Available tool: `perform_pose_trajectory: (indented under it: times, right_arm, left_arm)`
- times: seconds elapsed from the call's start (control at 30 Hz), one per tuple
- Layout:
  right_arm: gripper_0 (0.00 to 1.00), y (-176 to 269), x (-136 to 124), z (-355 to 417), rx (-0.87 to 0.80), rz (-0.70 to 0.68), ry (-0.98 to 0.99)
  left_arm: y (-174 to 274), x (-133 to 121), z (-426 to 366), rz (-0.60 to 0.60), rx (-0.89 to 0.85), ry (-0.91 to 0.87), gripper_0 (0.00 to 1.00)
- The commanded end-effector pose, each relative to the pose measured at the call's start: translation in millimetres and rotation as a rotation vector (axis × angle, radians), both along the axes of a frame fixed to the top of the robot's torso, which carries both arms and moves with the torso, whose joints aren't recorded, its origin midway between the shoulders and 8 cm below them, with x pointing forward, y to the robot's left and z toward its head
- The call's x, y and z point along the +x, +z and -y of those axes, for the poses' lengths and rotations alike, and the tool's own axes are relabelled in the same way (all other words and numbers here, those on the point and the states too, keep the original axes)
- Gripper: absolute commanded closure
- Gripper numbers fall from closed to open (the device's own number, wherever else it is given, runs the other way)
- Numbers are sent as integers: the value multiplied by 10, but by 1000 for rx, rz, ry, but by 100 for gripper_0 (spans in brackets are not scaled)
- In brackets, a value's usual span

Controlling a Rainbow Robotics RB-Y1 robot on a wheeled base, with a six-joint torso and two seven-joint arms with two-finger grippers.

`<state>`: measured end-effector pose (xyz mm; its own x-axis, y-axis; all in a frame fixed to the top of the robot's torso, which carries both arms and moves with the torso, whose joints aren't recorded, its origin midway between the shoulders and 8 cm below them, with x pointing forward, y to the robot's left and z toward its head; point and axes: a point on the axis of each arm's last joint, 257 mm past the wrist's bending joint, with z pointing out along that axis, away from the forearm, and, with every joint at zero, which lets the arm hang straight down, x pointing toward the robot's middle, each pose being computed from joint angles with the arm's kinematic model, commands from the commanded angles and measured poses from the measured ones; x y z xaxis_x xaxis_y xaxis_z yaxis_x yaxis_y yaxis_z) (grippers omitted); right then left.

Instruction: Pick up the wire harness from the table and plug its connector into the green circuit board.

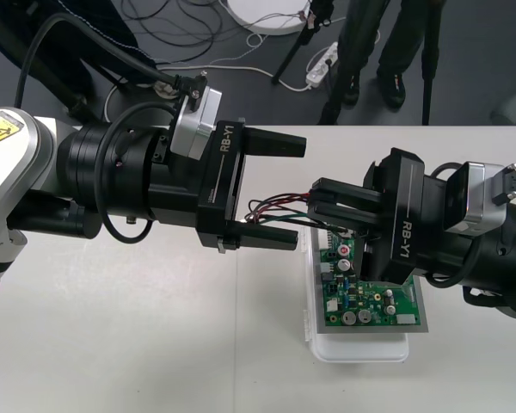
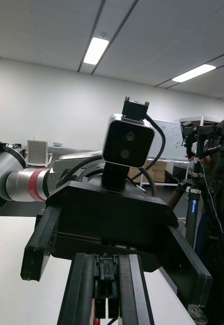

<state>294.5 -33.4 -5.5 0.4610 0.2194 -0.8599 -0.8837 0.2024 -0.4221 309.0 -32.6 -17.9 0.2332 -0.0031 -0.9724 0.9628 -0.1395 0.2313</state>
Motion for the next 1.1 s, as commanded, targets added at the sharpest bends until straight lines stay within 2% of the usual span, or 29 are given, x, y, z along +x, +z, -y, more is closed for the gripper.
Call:
perform_pose_trajectory:
  times: [0.03, 0.6, 0.63, 0.67, 0.73, 1.1]
  right_arm:
    - [100, 184, -146, -135, 31, 9, 57]
    - [100, 177, -158, -149, 27, -8, 70]
    - [100, 174, -158, -147, 25, -8, 70]
    - [100, 170, -152, -145, 25, -9, 68]
    - [100, 171, -157, -145, 23, -7, 69]
    - [100, 160, -155, -138, 17, -4, 67]
  left_arm:
    - [183, 28, 67, 89, -34, 4, 0]
    - [206, 12, 72, 84, -43, -1, 0]
    - [206, 12, 72, 84, -43, -1, 4]
    - [206, 16, 67, 85, -44, 0, 16]
    - [210, 7, 69, 83, -47, -3, 99]
    - [253, 2, 89, 83, -65, -4, 100]
